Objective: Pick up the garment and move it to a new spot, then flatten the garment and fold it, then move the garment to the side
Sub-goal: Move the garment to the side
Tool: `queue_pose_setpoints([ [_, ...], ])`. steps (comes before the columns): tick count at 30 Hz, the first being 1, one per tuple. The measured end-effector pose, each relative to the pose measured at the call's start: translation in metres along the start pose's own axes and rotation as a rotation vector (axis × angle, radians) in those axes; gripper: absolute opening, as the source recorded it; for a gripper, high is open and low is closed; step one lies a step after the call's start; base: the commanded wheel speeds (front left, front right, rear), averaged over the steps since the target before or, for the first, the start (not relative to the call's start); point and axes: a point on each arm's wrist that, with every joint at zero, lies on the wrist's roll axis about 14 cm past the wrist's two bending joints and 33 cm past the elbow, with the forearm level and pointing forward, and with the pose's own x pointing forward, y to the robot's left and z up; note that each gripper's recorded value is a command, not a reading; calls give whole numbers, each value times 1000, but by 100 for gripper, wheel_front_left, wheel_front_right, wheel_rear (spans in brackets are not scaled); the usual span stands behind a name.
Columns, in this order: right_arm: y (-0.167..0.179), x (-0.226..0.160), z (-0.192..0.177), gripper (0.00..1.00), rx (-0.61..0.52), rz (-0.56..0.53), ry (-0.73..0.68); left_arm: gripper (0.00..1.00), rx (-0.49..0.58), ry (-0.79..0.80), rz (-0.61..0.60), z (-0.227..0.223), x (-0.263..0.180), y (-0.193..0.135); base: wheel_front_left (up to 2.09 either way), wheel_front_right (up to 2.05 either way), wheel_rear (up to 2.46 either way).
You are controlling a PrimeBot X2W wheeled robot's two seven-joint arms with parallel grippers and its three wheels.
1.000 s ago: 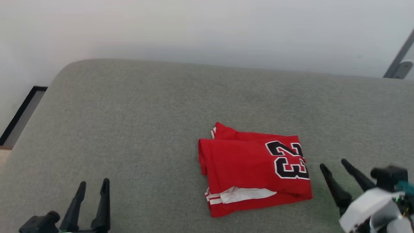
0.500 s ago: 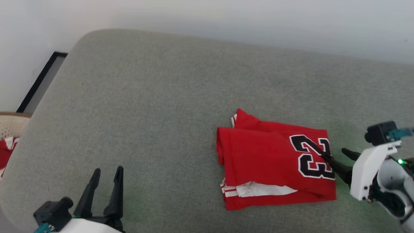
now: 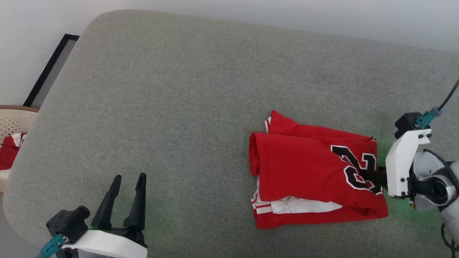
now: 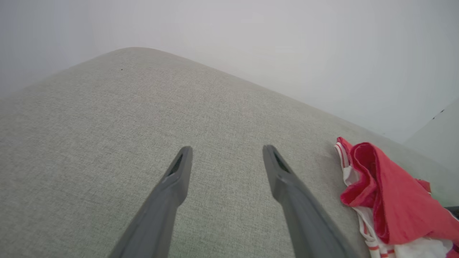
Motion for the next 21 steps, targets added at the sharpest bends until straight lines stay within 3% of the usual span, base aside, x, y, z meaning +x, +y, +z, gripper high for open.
queue_pose_setpoints([
  [1, 0, 0, 1, 0, 1, 1, 3, 100, 0, 2, 1, -1, 0, 0, 0, 0, 0],
  [10, -5, -22, 12, 0, 20, 3, -91, 100, 21, -12, -49, 7, 16, -9, 0, 0, 0],
  [21, -85, -90, 20, 0, 69, -208, -234, 100, 72, -43, -226, 16, 53, -58, 0, 0, 0],
])
